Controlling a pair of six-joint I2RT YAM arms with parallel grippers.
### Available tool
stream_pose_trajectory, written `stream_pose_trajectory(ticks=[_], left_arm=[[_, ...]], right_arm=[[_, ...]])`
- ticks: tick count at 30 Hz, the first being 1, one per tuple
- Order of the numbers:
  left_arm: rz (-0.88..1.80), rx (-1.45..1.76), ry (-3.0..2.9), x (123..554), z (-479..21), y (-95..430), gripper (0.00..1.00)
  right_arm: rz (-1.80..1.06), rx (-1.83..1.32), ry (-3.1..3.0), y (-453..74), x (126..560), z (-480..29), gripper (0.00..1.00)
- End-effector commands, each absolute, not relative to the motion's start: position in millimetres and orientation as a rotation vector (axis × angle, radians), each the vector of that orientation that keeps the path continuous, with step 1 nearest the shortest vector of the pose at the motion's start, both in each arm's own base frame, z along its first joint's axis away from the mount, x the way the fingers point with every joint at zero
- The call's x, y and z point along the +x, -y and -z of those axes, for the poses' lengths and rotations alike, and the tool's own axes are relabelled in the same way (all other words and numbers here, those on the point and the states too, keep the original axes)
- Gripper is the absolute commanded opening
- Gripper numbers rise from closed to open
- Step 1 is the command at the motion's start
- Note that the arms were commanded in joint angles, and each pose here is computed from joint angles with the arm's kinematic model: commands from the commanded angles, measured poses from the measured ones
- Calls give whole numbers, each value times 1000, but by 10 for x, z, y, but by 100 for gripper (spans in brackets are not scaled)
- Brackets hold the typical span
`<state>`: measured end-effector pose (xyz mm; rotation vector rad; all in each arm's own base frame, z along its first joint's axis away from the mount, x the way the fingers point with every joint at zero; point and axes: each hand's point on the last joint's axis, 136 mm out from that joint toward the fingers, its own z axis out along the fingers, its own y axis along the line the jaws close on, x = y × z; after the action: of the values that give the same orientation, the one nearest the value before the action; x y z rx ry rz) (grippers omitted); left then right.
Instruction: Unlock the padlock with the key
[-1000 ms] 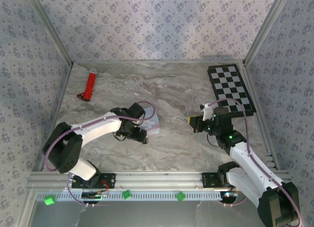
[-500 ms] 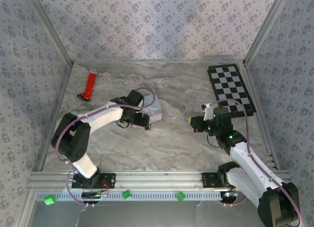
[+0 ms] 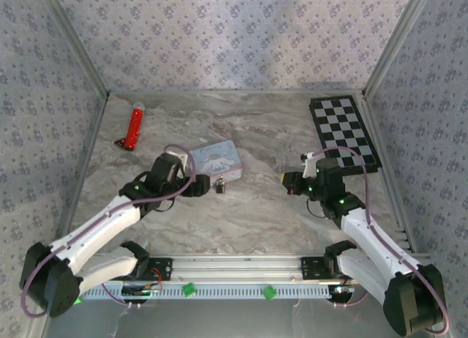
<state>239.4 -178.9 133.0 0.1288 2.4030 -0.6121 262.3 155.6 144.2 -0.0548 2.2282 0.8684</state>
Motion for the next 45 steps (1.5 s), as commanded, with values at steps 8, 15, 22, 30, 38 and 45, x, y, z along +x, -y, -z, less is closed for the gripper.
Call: stream_pose_trajectory(ticks=[8,15,22,30,38,45], left_arm=[[1004,38,-2273,2317,-1161,2313,85],[912,90,-2282,2473,-937,2567,78],[740,156,-2282,2719,-745,2625,74],[670,146,-2312,2881,-593,2610,66],[696,98,-2313,2952,-507,2616,58],[801,38,-2263,3009,-466,2622,56]], right_arm=[[-931,-61,-2191,-1737,2683,-1576,0],[-924,-83,-2195,-1822,2602,-1522,0],[-930,-96,-2185,-1830,2561,-1556,0],[-934,-94,-2182,-1820,2539,-1539,0],[-944,-101,-2177,-1830,2523,-1570,0],[-962,-101,-2177,-1858,2518,-1569,0]])
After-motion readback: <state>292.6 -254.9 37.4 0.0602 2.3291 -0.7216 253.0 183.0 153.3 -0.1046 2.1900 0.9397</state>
